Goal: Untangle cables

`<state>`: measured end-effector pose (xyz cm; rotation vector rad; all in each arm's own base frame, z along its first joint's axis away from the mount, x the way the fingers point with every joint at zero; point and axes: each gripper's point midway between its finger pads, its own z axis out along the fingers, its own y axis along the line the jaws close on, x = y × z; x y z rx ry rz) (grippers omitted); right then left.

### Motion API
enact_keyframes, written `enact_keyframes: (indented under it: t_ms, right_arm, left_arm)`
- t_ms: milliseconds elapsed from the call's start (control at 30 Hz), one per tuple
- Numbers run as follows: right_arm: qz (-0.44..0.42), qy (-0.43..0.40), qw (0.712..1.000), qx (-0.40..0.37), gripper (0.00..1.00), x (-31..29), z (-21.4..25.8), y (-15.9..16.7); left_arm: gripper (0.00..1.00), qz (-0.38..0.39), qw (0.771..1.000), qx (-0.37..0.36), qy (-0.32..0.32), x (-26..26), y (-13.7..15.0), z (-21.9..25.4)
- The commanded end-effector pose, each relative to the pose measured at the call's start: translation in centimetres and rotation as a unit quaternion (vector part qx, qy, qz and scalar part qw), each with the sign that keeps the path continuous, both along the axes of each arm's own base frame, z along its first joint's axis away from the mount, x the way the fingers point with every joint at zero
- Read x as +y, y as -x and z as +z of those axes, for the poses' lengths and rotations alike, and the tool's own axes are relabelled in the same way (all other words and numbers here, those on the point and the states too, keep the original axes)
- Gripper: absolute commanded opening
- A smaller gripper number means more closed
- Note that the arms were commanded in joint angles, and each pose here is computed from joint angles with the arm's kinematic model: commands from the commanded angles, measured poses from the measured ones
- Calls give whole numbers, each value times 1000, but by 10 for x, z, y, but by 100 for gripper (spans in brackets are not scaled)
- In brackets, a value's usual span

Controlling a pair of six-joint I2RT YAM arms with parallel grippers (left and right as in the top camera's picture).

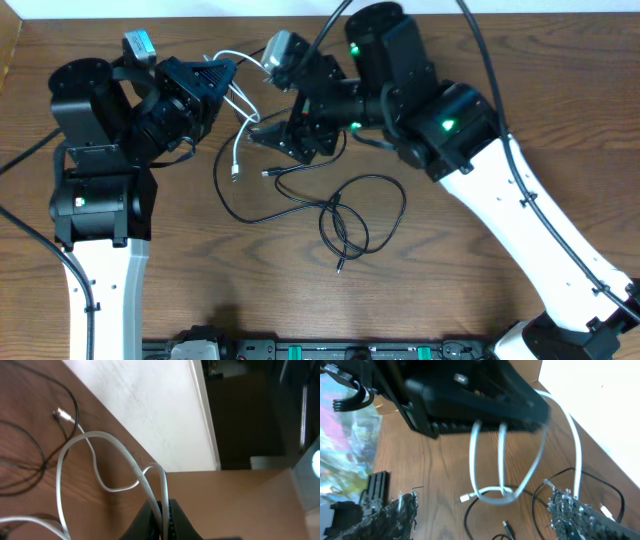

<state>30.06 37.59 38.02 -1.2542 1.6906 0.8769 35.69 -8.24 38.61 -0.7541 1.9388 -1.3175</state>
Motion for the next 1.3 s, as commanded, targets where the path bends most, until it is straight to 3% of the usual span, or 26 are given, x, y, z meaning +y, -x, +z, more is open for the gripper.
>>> enact_keyframes:
  t_ms: [0, 67, 167, 300, 333, 367, 400, 467, 500, 533, 567, 767, 900, 1000, 1167, 1267]
  right_arm:
    - [-18, 23, 999, -19, 82, 14, -17, -13]
    - [-28, 33, 999, -16, 79, 20, -30, -22]
    - [-36, 32, 999, -10, 64, 30, -43, -34]
    - [-72, 25, 997, -10, 7, 25, -40, -50]
    - [-87, 22, 996, -7, 1, 21, -38, -55]
    - [-108, 16, 994, -1, 1, 12, -32, -61]
    - [-128, 7, 992, 6, 1, -1, -25, -69]
    - [-157, 0, 987, 19, 1, -23, -17, -79]
    - [-164, -1, 986, 22, 1, -30, -15, -82]
    - [-182, -5, 983, 29, 1, -48, -10, -88]
    - [-200, -5, 979, 33, 1, -64, -7, -93]
    - [-300, 14, 952, 57, 1, -160, -3, -116]
    - [-431, 27, 897, 98, 1, -277, -14, -138]
    - [-479, 24, 868, 129, 1, -335, -24, -139]
    - [-465, -7, 865, 186, 1, -359, -31, -124]
    - [-545, 41, 813, 201, 1, -391, -50, -121]
  left_arm:
    - [7, 15, 997, 41, 60, -7, 0, 3]
    - [7, 12, 997, 42, 62, -8, 1, 3]
    - [8, 9, 997, 42, 62, -9, 1, 3]
    - [8, 6, 998, 34, 50, -9, 1, 3]
    - [8, 3, 999, 27, 41, -9, 1, 3]
    - [8, -1, 999, 21, 29, -9, 2, 2]
    - [13, -4, 1000, 14, 14, -8, 2, 0]
    - [34, -8, 1000, 2, -18, -6, 2, -4]
    - [37, -9, 1000, -1, -27, -6, 2, -5]
    - [50, -5, 999, -3, -46, -3, 1, -9]
    - [55, 0, 998, -4, -64, 1, 1, -13]
    - [59, 27, 985, 9, -169, 23, 1, -40]
    - [59, 10, 961, 18, -274, 36, 9, -64]
    - [59, 13, 952, 42, -302, 45, 15, -76]
    - [59, -16, 941, 40, -335, 44, 19, -84]
    - [59, -27, 940, 60, -335, 42, 20, -97]
